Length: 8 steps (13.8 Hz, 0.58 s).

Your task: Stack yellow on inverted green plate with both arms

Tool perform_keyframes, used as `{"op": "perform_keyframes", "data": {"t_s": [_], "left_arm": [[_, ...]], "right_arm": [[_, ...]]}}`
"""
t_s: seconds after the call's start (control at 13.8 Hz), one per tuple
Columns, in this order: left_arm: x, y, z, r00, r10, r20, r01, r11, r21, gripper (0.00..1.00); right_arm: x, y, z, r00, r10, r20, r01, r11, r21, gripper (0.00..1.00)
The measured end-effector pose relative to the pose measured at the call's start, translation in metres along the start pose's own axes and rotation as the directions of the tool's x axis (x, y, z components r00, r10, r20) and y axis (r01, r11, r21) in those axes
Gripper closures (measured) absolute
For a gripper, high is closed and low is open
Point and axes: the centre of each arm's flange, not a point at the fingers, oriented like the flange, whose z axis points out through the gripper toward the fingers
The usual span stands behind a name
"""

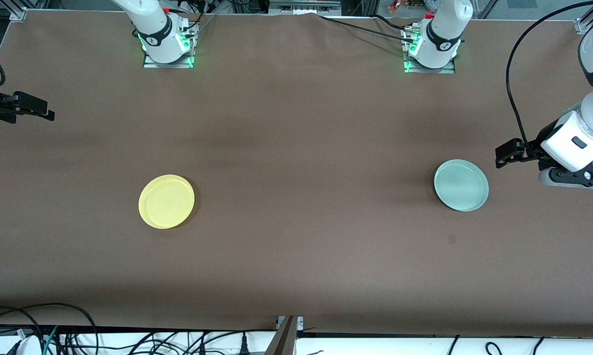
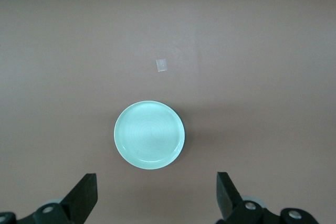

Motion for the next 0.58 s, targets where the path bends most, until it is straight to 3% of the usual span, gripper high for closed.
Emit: {"op": "perform_keyframes", "data": {"t_s": [0.58], "left_arm": [[0.0012, -0.0028, 0.0033, 1.0, -0.004, 0.005, 0.004, 1.0, 0.0, 0.0]], "right_arm": [[0.0, 0.0, 0.0, 1.0, 0.0, 0.0, 0.0, 1.0, 0.0, 0.0]]}}
